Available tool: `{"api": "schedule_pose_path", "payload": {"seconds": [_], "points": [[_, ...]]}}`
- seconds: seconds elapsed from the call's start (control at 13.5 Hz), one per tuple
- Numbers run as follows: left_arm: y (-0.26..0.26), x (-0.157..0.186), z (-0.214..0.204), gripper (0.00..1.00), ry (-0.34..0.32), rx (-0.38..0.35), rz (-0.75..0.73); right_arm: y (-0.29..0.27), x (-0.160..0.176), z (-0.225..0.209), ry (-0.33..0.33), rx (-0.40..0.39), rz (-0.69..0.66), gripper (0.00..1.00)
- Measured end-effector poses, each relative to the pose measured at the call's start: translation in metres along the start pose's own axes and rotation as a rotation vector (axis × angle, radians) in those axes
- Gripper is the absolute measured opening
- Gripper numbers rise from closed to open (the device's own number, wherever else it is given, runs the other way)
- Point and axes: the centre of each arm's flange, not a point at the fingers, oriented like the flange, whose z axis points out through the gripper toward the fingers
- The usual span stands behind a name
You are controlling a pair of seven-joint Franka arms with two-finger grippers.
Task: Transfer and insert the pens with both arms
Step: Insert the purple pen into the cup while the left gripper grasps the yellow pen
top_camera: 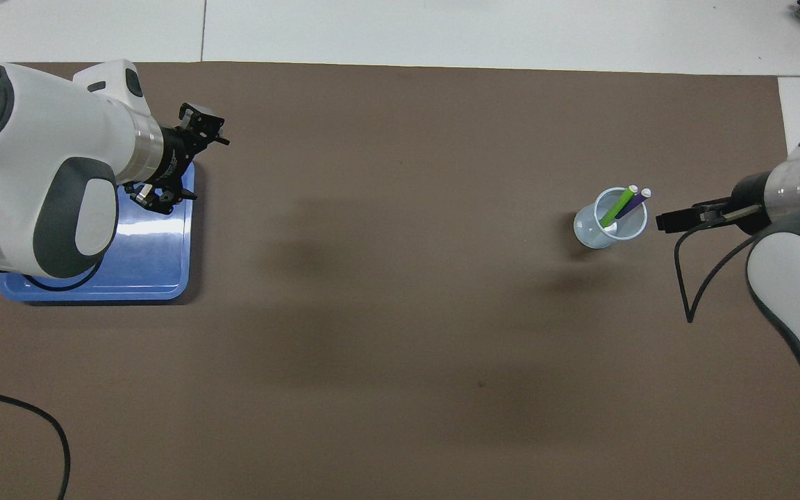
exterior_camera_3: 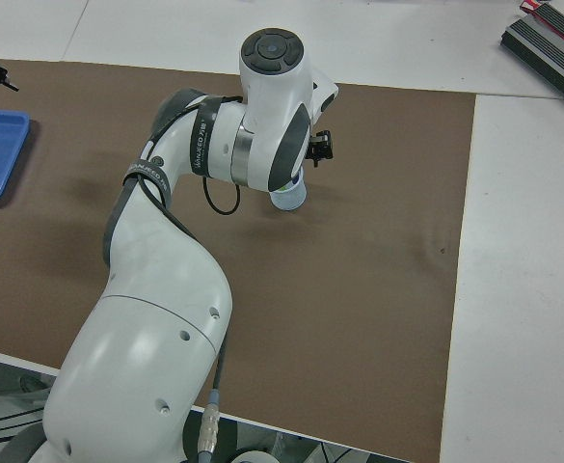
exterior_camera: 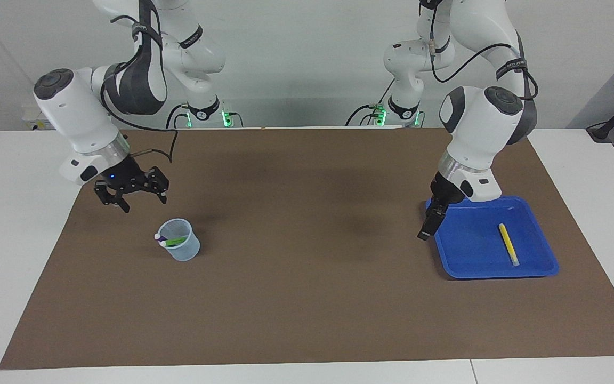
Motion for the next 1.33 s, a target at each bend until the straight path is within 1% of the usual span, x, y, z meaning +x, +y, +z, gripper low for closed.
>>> {"api": "schedule_pose_path", "payload": {"seconds": [0.15, 0.37, 0.52, 0.66, 0.74, 0.96, 1.11, 1.33], "points": [[-0.022, 0.023, 0.003, 1.00, -0.005, 0.032, 0.149, -0.009, -0.009, -0.023, -0.004, -0.003, -0.037, 1.00], [-0.065, 0.063, 0.009, 1.00, -0.012, 0.067, 0.331, -0.008, -0.027, -0.041, -0.060, 0.010, -0.024, 1.00], [-0.086, 0.085, 0.009, 1.00, 0.006, 0.105, 0.474, -0.002, -0.033, -0.051, -0.057, 0.006, -0.009, 1.00], [-0.112, 0.111, 0.011, 1.00, 0.026, 0.166, 0.674, -0.005, -0.038, -0.062, -0.057, 0.003, -0.010, 1.00], [-0.127, 0.124, 0.014, 1.00, 0.032, 0.181, 0.752, -0.007, -0.041, -0.065, -0.062, 0.004, -0.011, 1.00], [-0.161, 0.150, 0.034, 1.00, 0.036, 0.197, 0.866, -0.008, -0.042, -0.067, -0.063, 0.003, -0.003, 1.00], [-0.174, 0.158, 0.062, 1.00, 0.035, 0.222, 0.903, -0.008, -0.042, -0.066, -0.063, 0.003, 0.000, 1.00], [-0.195, 0.176, 0.105, 1.00, 0.018, 0.203, 0.938, -0.012, -0.040, -0.066, -0.062, 0.002, 0.012, 1.00]]}}
